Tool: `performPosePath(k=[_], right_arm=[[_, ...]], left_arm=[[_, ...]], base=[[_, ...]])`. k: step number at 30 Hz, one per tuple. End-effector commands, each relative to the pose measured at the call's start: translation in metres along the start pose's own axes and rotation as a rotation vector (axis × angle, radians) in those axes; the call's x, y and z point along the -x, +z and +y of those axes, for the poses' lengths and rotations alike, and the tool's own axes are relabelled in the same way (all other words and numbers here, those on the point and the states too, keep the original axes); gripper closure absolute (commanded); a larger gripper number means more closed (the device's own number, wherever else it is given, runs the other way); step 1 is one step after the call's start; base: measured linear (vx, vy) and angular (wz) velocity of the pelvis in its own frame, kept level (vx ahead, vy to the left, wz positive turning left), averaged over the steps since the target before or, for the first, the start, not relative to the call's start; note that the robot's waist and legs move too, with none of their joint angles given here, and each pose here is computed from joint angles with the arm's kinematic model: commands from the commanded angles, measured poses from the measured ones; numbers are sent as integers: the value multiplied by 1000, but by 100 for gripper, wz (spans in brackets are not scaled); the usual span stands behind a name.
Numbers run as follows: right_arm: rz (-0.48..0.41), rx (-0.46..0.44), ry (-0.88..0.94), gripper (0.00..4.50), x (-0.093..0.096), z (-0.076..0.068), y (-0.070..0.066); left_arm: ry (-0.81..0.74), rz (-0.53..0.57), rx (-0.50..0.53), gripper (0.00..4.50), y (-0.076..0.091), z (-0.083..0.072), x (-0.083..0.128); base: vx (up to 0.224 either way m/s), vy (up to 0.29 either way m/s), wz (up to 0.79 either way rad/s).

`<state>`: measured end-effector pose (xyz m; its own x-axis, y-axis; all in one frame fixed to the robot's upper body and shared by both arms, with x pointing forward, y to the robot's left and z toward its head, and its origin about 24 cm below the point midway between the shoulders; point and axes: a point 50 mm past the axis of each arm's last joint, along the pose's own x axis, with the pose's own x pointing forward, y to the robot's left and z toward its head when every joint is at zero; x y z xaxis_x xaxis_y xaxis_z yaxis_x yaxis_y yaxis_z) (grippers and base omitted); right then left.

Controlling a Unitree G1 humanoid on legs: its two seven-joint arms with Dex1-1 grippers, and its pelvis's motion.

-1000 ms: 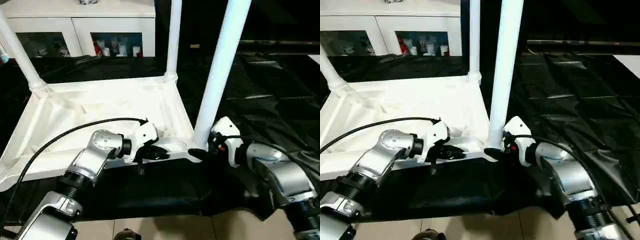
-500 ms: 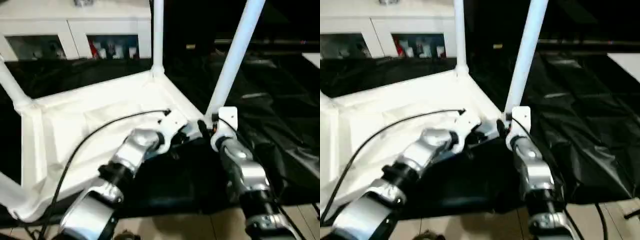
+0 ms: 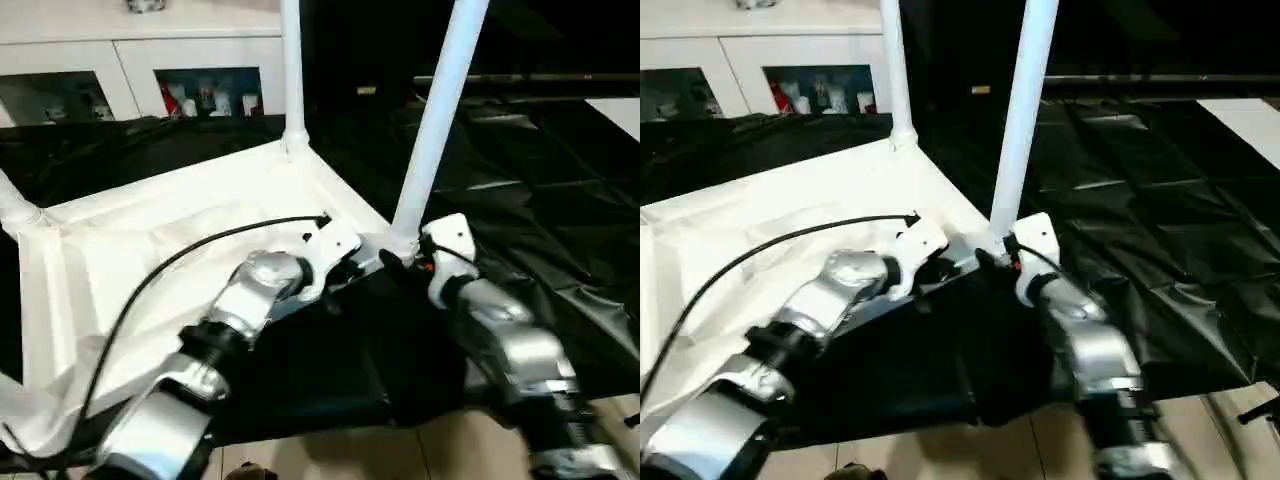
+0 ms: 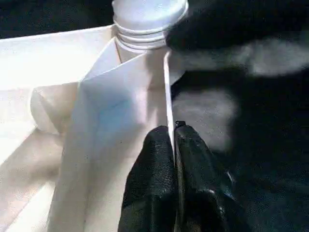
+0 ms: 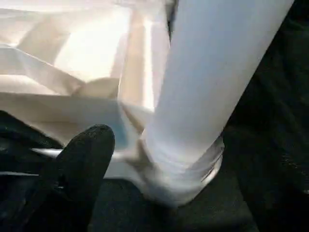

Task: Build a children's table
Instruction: Rotate leg to tighten

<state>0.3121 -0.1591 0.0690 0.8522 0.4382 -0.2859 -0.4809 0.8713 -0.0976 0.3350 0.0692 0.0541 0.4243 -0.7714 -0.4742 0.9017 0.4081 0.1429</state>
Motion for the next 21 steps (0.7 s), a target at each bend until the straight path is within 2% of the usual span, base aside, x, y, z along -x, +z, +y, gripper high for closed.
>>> performPosePath(k=[1,5,8,13,21], right_arm=[[12,25,83,15,9,-2,4],[28,60,156,15,17,-2,8],[66,104,292,15,28,5,9],[111,103,432,15,34,15,4],[138,92,436,15,30,14,0]], left_arm=[[-121,-39,-65,450,6,-5,9],[-218,-56,-66,450,3,-10,18],[-306,-78,-110,450,1,-14,30],[-326,-99,-112,450,5,-14,37],[-332,-94,-114,450,4,-13,42]], base=[[0,0,0],[0,0,0],[0,0,0],[0,0,0],[0,0,0]])
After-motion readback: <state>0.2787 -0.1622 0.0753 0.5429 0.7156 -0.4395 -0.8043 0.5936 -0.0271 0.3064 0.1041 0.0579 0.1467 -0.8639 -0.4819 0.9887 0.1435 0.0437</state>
